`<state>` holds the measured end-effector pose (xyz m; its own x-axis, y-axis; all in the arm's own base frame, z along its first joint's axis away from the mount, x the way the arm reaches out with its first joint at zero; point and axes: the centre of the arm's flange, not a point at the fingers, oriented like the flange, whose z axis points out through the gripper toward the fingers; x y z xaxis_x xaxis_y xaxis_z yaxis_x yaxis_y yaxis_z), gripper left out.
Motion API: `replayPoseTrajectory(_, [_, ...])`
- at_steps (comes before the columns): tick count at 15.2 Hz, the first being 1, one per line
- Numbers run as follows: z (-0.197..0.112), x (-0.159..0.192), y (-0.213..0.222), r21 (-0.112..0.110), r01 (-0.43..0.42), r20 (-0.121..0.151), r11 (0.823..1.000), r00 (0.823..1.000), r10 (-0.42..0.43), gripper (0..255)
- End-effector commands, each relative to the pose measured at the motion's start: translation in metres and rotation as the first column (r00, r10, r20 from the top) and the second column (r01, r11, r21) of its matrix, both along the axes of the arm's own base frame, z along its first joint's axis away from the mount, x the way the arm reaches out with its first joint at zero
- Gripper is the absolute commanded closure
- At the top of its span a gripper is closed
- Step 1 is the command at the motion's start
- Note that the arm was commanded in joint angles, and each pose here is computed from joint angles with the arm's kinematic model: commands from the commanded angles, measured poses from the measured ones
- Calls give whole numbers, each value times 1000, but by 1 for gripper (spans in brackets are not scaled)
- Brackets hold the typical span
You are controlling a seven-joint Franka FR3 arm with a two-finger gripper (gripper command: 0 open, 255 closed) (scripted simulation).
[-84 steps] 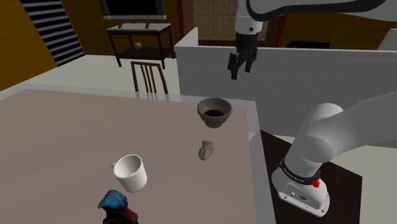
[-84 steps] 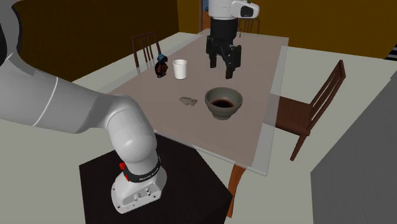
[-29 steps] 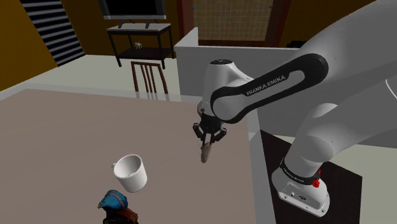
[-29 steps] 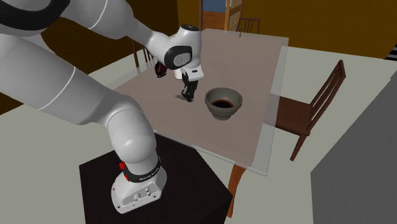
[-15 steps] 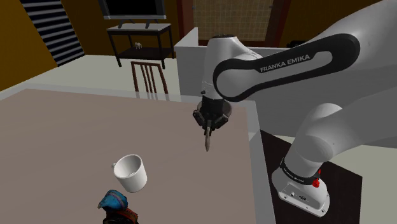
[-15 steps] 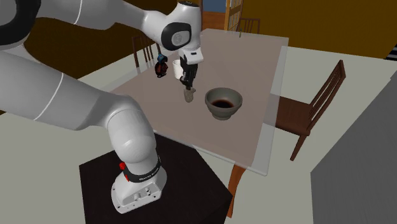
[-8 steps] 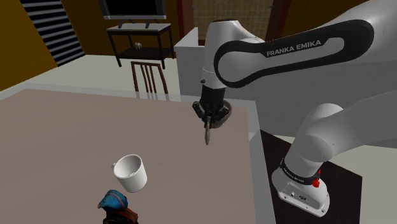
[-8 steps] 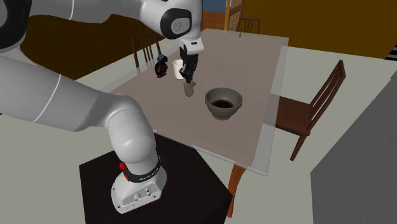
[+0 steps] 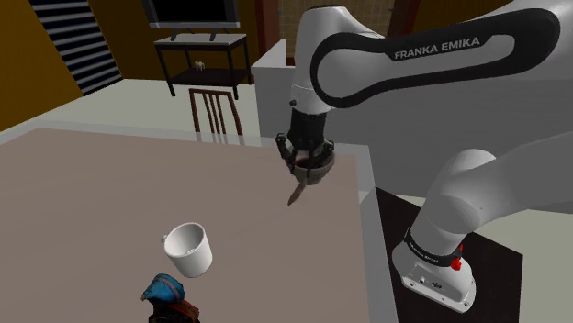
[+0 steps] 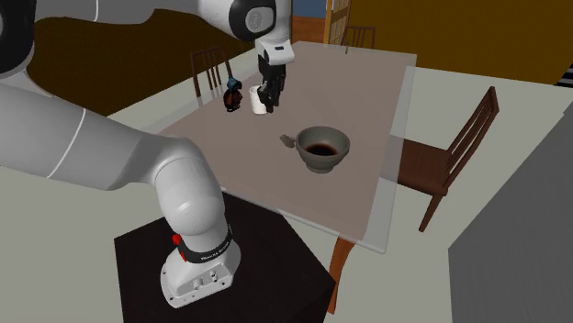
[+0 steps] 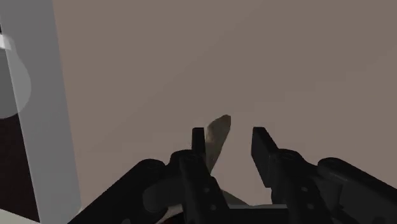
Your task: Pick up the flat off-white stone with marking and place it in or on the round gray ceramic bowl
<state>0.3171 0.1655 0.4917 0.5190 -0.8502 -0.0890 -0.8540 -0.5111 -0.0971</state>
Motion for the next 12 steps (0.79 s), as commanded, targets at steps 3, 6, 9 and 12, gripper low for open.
replayPoseTrajectory(3, [-39,-14,10,-78,81,167,994,984,-67,0])
replayPoseTrajectory(6, [-56,-13,12,-89,94,193,992,978,-76,0])
replayPoseTrajectory(9, [-71,-9,12,-89,94,193,992,978,-76,0])
replayPoseTrajectory(12, [-85,-6,12,-89,94,193,992,978,-76,0])
